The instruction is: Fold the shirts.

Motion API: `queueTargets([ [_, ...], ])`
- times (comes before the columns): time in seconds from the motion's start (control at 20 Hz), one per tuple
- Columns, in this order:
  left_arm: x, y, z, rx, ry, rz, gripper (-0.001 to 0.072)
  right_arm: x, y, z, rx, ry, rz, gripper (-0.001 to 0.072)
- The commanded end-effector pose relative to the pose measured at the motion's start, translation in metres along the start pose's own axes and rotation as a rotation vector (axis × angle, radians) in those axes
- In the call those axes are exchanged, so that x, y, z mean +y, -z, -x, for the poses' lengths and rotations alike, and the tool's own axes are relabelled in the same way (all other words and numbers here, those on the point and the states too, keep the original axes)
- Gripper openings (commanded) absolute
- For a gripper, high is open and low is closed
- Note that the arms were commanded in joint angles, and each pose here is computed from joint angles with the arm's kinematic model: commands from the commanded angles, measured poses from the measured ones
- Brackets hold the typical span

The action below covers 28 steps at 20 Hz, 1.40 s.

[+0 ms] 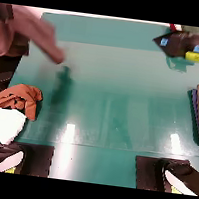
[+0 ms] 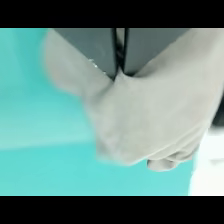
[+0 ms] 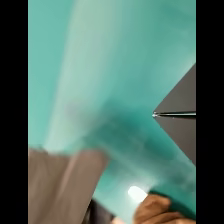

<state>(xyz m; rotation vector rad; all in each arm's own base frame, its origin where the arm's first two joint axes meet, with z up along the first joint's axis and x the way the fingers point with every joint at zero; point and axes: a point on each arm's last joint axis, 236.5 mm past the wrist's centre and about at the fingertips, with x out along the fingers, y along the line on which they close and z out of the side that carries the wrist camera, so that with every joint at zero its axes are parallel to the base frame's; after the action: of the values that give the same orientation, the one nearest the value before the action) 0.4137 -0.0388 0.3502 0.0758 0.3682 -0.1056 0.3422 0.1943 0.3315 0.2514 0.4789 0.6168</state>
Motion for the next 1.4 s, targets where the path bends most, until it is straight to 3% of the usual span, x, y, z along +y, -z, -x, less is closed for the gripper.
queueTargets([
  [0.0, -0.092, -0.025, 0.049, -0.059, 0.226, -0.107, 0.0023, 0.018, -0.035, 0.025, -0.092, -0.015, 0.048, 0.0015],
  [0.3, -0.3, 0.087, 0.018, 0.23, 0.635, -0.361, 0.0025, 0.02, -0.059, 0.049, -0.151, 0.028, 0.112, 0.0015],
  [0.35, -0.339, 0.111, 0.015, 0.267, 0.72, -0.397, 0.0088, 0.021, -0.059, 0.049, -0.151, 0.028, 0.112, 0.0016],
  [0.4, -0.369, 0.13, 0.013, 0.297, 0.786, -0.396, 0.0372, 0.02, -0.058, 0.049, -0.146, 0.028, 0.112, 0.0016],
  [0.45, -0.388, 0.143, 0.007, 0.325, 0.826, -0.372, 0.0481, 0.02, -0.055, 0.048, -0.134, 0.029, 0.112, 0.0016],
  [0.6, -0.353, 0.146, -0.031, 0.381, 0.734, -0.312, 0.0482, 0.019, -0.047, 0.047, -0.098, 0.031, 0.112, 0.0016],
  [0.8, -0.203, 0.156, -0.1, 0.563, 0.438, 0.0, 0.0481, 0.019, -0.046, 0.047, -0.096, 0.031, 0.111, 0.0016],
  [0.9, -0.157, 0.195, -0.116, 0.686, 0.396, 0.166, 0.0481, 0.019, -0.046, 0.047, -0.097, 0.031, 0.111, 0.0016],
  [1.0, -0.138, 0.245, -0.12, 0.804, 0.404, 0.303, 0.0482, 0.019, -0.047, 0.047, -0.1, 0.031, 0.112, 0.0016],
  [1.15, -0.137, 0.322, -0.115, 0.944, 0.399, 0.375, 0.0482, 0.017, -0.046, 0.043, -0.092, 0.032, 0.108, 0.0016],
  [1.35, -0.151, 0.375, -0.116, 0.979, 0.385, 0.532, 0.0482, 0.012, -0.037, 0.026, -0.042, 0.028, 0.092, 0.0016],
])
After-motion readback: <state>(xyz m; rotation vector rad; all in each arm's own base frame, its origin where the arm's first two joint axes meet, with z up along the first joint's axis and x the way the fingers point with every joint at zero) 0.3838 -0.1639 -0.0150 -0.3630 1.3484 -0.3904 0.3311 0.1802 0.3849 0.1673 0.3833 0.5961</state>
